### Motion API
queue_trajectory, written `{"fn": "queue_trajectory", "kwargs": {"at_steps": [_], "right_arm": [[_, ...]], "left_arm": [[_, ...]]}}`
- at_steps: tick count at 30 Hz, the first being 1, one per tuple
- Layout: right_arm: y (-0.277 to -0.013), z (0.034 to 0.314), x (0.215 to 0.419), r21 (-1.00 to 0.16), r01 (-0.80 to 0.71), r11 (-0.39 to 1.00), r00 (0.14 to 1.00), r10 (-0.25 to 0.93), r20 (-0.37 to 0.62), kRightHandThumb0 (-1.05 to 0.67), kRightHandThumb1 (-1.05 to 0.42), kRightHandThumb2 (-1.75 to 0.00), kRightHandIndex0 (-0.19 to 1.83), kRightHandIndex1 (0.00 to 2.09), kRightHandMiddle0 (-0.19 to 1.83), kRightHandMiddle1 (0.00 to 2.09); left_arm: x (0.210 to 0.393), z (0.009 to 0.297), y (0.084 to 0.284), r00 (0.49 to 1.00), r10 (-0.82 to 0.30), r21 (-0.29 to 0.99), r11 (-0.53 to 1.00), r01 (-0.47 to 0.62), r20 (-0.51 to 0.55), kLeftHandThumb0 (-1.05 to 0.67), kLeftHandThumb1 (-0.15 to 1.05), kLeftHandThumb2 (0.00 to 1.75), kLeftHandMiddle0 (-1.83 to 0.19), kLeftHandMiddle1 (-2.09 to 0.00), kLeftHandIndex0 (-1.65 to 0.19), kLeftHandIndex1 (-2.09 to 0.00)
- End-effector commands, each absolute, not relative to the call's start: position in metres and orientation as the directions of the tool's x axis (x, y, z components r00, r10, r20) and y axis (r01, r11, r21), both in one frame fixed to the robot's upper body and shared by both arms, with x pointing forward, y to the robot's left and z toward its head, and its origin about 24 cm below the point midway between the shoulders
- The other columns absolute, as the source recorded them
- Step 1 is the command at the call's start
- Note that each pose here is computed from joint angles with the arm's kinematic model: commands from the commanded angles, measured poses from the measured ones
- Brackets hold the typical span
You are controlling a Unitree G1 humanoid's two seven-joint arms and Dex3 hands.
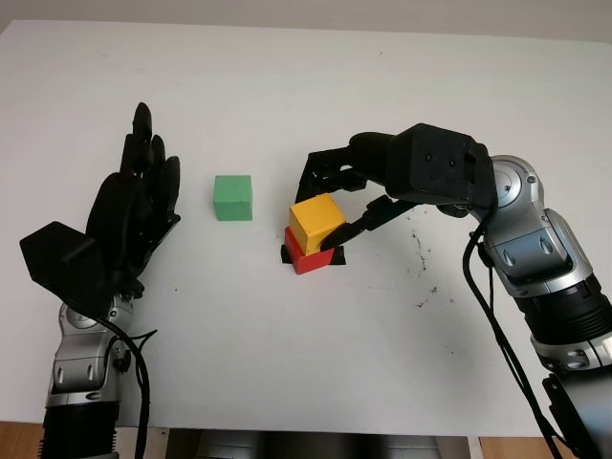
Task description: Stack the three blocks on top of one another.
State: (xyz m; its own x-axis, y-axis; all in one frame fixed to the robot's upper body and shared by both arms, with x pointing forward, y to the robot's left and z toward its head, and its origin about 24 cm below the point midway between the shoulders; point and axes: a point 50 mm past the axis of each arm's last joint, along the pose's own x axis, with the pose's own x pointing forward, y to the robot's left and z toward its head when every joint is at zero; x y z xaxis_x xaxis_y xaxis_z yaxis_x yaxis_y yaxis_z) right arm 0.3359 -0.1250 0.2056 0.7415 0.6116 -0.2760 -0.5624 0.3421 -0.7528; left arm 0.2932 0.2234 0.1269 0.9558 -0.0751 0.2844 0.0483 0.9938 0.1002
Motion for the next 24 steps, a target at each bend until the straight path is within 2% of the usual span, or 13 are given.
{"fn": "queue_trajectory", "kwargs": {"at_steps": [1,24], "right_arm": [[-0.1238,0.2039,0.3342,-0.75,-0.565,0.344,0.737,0.619,-0.271,-0.47,-0.92,-0.05,0.44,0.05,0.38,1.58],[-0.1217,0.1998,0.3336,-0.726,-0.582,0.366,0.734,0.62,-0.276,-0.47,-0.91,-0.05,0.42,0.04,0.39,1.56]], "left_arm": [[0.2908,0.13,0.226,0.952,-0.075,0.106,0.993,0.046,0.298,-0.78,1.05,0.52,0.19,0.0,0.19,0.0],[0.2891,0.1295,0.2272,0.953,-0.071,0.107,0.993,0.041,0.295,-0.79,1.05,0.52,0.19,0.0,0.19,0.0]]}}
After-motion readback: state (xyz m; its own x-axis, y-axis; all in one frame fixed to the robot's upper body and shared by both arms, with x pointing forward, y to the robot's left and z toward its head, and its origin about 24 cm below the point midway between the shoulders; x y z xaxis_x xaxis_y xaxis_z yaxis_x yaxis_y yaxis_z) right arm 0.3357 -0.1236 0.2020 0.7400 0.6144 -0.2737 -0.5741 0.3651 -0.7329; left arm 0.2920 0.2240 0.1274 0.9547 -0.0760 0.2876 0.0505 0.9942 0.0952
